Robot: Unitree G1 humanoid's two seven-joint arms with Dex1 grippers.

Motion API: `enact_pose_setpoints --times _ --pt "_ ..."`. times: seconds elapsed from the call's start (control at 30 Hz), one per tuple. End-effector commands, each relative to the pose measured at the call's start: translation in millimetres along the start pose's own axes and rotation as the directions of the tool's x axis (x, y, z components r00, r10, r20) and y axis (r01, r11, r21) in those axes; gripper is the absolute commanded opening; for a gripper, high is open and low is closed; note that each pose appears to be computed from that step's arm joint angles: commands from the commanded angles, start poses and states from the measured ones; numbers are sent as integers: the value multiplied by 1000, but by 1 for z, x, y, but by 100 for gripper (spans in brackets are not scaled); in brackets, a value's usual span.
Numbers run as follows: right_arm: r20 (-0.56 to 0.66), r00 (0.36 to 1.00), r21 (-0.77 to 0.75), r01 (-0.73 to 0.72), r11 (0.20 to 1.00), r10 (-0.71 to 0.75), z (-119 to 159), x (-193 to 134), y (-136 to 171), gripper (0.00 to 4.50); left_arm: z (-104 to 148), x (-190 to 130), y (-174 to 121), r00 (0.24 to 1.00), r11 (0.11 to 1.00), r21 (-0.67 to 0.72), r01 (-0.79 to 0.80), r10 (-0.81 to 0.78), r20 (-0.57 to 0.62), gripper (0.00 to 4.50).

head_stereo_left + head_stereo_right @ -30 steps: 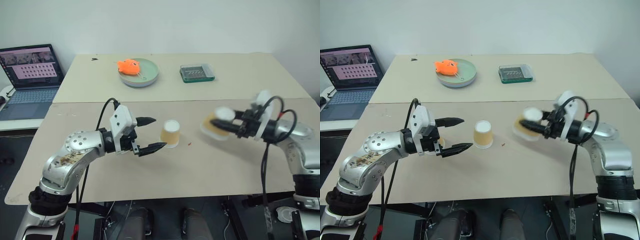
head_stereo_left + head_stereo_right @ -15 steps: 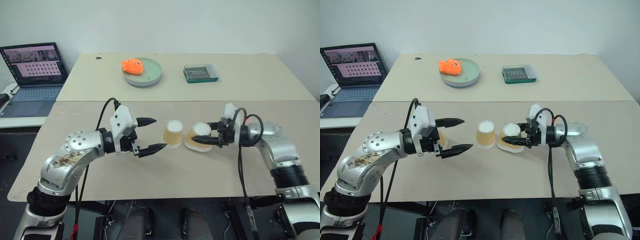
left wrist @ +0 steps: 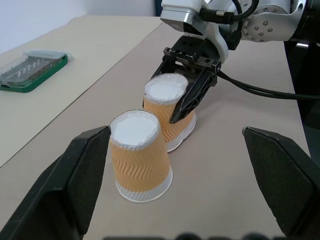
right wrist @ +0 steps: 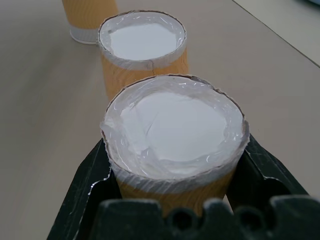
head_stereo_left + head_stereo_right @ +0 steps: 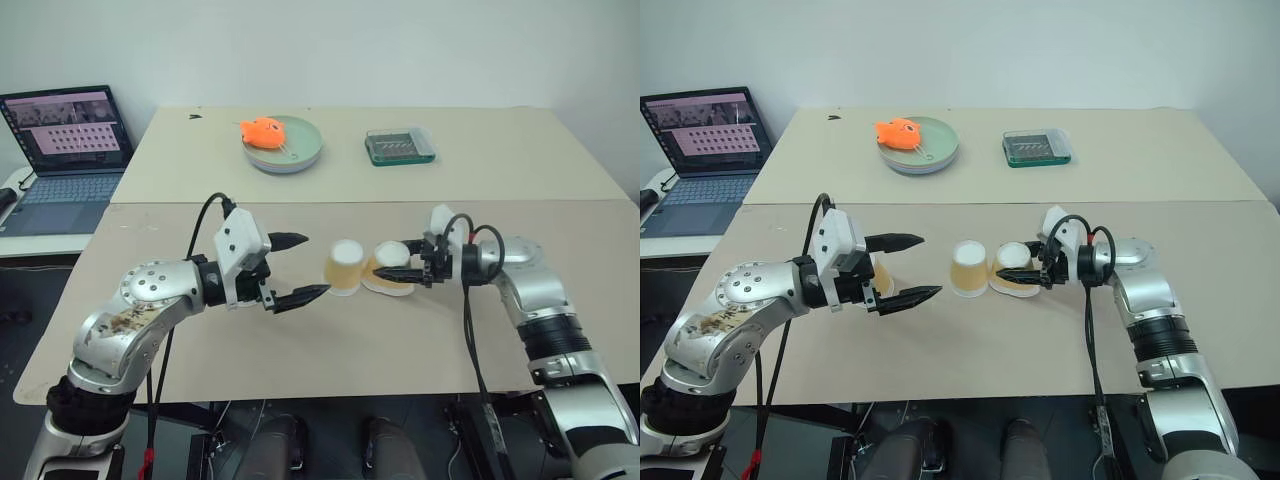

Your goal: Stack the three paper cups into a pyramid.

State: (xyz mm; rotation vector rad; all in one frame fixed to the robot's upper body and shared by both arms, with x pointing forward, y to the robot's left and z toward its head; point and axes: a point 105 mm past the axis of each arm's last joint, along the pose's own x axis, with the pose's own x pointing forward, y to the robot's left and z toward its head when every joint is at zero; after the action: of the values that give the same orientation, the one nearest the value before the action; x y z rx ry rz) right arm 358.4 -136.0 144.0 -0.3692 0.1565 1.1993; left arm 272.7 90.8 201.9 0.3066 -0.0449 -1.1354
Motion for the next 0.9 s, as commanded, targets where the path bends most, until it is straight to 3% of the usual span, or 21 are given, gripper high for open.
enact_pose_setpoints --times 0.03,0.17,0.23,0.37,0.7,0.9 --pt "25 1000 -59 2 998 0 14 1 -5 233 10 -3 -1 1000 1000 24 -1 0 25 450" --pt "24 1000 -59 6 998 -4 13 3 -7 233 9 -3 -2 1000 1000 23 -2 1 24 450" --pt "22 1000 -56 13 998 -12 12 2 -8 321 9 -3 -1 1000 1000 23 -2 1 24 450" --pt "16 1000 -73 28 997 -27 12 0 -10 445 10 -3 -1 1000 1000 24 -2 2 25 450" --pt "58 998 -105 46 993 -40 36 -19 -11 448 9 -1 0 1000 1000 24 4 -5 26 450" --pt "102 994 -155 58 986 -42 65 -35 -1 448 8 0 1 1000 1000 23 8 -9 26 450"
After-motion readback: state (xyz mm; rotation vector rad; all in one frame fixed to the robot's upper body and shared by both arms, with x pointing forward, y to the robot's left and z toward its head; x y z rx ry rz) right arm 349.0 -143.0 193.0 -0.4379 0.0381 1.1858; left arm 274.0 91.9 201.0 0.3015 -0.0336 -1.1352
